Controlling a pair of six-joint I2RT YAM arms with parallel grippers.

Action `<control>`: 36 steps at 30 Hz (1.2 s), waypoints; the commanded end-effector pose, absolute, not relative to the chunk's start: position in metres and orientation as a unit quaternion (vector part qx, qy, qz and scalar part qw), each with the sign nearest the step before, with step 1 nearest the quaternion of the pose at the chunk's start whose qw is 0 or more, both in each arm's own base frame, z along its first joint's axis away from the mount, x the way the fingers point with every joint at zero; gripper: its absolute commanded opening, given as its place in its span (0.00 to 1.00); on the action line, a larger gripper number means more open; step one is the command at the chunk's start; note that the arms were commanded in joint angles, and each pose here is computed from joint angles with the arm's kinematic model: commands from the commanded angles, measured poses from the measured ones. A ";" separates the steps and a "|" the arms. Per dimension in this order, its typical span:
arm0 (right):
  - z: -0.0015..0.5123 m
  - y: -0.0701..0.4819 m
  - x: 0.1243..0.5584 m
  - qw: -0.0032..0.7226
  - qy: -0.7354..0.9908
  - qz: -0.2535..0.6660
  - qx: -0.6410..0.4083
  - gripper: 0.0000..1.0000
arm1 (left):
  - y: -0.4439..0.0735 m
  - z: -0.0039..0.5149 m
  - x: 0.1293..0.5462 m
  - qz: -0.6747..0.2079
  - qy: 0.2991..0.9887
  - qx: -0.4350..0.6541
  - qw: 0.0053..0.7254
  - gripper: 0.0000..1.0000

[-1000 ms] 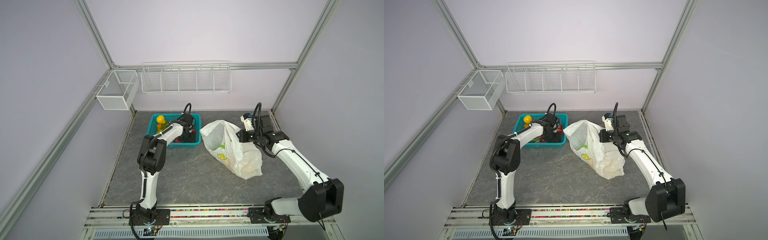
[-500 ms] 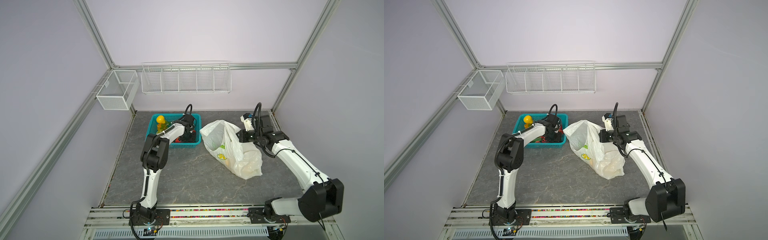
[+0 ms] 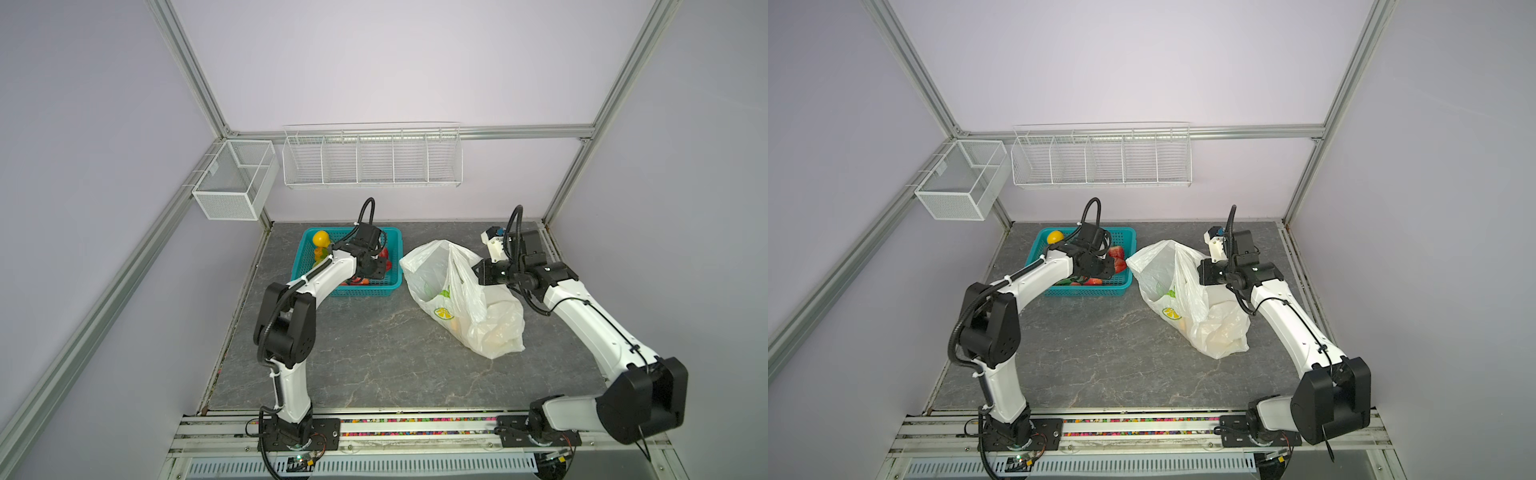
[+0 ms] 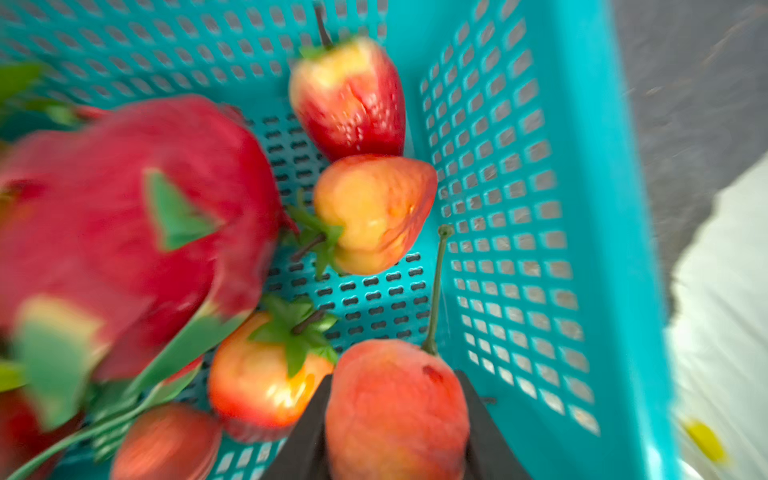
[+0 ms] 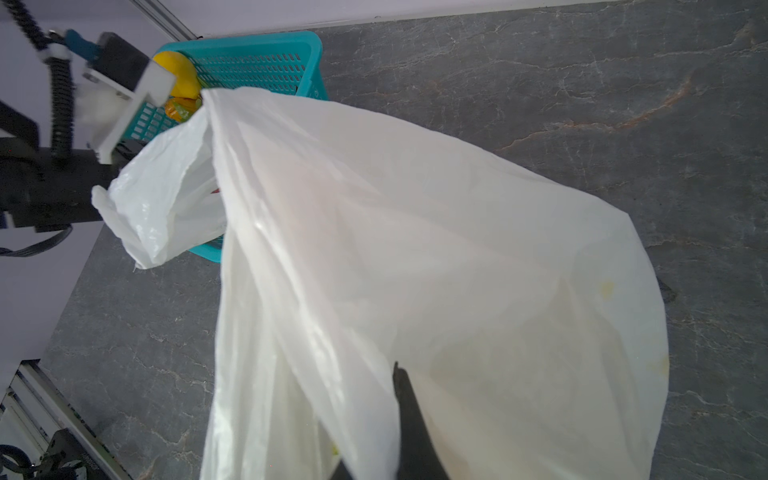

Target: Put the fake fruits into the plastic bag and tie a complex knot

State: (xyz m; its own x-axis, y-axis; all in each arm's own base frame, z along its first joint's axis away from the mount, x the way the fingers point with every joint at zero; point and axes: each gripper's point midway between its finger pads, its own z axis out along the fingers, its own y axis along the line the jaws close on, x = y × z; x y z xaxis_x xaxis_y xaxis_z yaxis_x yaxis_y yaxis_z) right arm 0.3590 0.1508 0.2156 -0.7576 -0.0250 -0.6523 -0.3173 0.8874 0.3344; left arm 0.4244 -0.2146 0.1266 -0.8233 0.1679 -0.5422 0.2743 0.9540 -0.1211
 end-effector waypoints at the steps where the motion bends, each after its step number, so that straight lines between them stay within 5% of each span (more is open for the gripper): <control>1: 0.218 0.148 0.359 0.344 0.909 0.216 -0.098 0.09 | -0.209 0.157 0.412 -0.117 0.934 0.095 0.323 0.29; 14: 0.216 0.150 0.363 0.341 0.909 0.220 -0.096 0.10 | -0.287 0.169 0.270 -0.217 0.854 0.303 0.363 0.28; 28: 0.221 0.149 0.354 0.344 0.907 0.220 -0.101 0.10 | -0.370 0.155 0.382 -0.124 0.867 0.266 0.402 0.28; 36: 0.223 0.150 0.355 0.346 0.906 0.223 -0.100 0.09 | -0.448 0.130 0.382 -0.267 0.848 0.294 0.351 0.36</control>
